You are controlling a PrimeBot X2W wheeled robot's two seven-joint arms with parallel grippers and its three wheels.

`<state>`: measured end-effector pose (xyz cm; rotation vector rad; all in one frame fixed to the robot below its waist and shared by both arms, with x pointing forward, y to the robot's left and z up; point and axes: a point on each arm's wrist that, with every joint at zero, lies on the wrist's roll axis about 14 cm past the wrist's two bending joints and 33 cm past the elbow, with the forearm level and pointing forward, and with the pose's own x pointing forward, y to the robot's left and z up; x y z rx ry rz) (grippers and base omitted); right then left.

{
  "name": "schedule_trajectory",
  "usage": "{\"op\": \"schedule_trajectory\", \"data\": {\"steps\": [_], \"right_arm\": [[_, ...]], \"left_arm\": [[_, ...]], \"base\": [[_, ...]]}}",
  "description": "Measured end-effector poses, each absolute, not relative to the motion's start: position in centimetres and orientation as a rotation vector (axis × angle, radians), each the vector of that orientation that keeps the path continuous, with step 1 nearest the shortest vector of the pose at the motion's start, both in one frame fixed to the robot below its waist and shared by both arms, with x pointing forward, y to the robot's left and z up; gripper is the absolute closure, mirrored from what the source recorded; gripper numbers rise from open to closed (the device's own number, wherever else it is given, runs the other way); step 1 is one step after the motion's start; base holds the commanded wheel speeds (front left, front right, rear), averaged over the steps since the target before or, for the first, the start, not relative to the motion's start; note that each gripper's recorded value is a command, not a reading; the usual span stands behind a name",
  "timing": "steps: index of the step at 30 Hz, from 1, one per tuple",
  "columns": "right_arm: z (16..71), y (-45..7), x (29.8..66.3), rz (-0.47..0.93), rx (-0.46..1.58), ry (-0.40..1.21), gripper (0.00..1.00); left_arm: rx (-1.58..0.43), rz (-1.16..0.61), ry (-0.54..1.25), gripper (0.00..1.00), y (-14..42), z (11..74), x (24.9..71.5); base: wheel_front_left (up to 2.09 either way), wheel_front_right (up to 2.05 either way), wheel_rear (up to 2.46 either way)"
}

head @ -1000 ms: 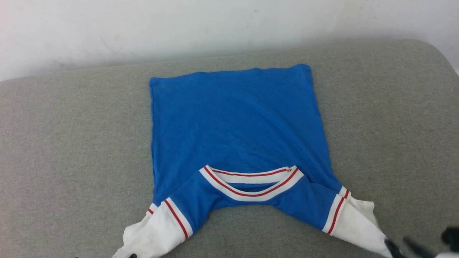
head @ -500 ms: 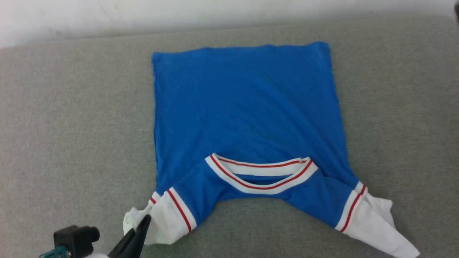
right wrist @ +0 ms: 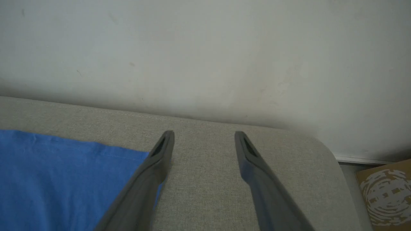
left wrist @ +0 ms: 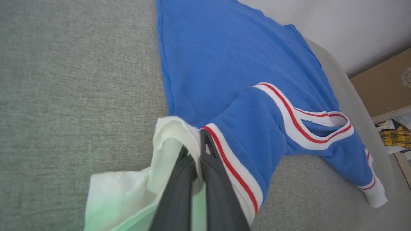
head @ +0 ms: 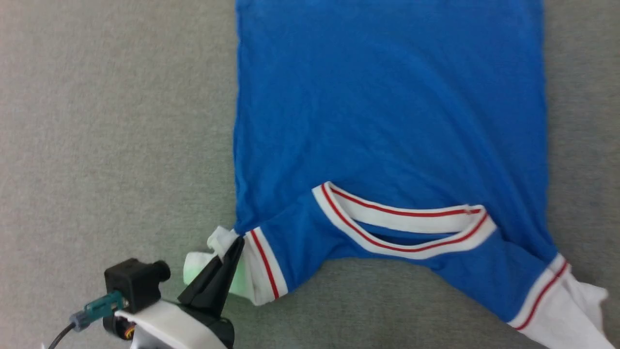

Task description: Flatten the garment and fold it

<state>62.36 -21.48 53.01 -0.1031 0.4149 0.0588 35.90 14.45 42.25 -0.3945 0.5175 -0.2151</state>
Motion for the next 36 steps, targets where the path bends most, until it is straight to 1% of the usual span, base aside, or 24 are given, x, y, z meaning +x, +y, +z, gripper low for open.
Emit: {"op": "schedule_trajectory", "data": {"steps": [4,8,13,14,15,16,20,26,31,34,36], "right_arm": [[46.8,-20.1,63.2,0.080,-0.100,0.568,0.00],[41.2,-18.7,62.8,0.105,-0.076,0.700,0.00],[36.7,-16.9,62.5,0.131,-0.051,0.788,0.00],[36.3,-16.6,62.6,0.134,-0.050,0.792,0.04],[36.1,-16.5,62.8,0.134,-0.050,0.791,0.71],[35.9,-16.4,63.1,0.133,-0.051,0.787,1.00],[35.8,-16.0,63.6,0.133,-0.056,0.768,1.00],[37.3,-16.2,63.4,0.127,-0.051,0.723,1.00],[41.8,-17.3,63.1,0.120,-0.017,0.604,1.00],[44.5,-18.8,61.7,0.105,0.001,0.534,1.00],[45.7,-20.2,60.2,0.082,0.020,0.507,1.00]], "left_arm": [[-0.399,-0.188,0.530,1.00,14.9,41.5,36.3],[-0.398,-0.148,0.545,1.00,15.7,40.7,36.1],[-0.380,-0.103,0.569,1.00,16.9,40.0,35.6],[-0.377,-0.096,0.571,1.00,17.1,40.0,35.6],[-0.374,-0.090,0.573,1.00,17.3,39.9,35.6],[-0.372,-0.085,0.576,1.00,17.4,39.8,35.6],[-0.367,-0.078,0.578,1.00,17.6,39.5,35.8],[-0.346,-0.092,0.562,1.00,17.7,39.9,36.3],[-0.328,-0.129,0.528,1.00,17.2,40.9,36.9],[-0.318,-0.154,0.508,1.00,16.9,41.8,37.0],[-0.310,-0.163,0.500,1.00,16.9,42.2,36.8]], "base": [[0.00,0.00,0.00],[0.00,0.00,0.00],[0.00,0.00,0.00],[0.00,0.00,0.00],[0.00,0.00,0.00],[0.00,0.00,0.00],[0.00,0.00,0.00],[0.00,0.00,0.00],[0.00,0.00,0.00],[0.00,0.00,0.00],[0.00,0.00,0.00]]}}
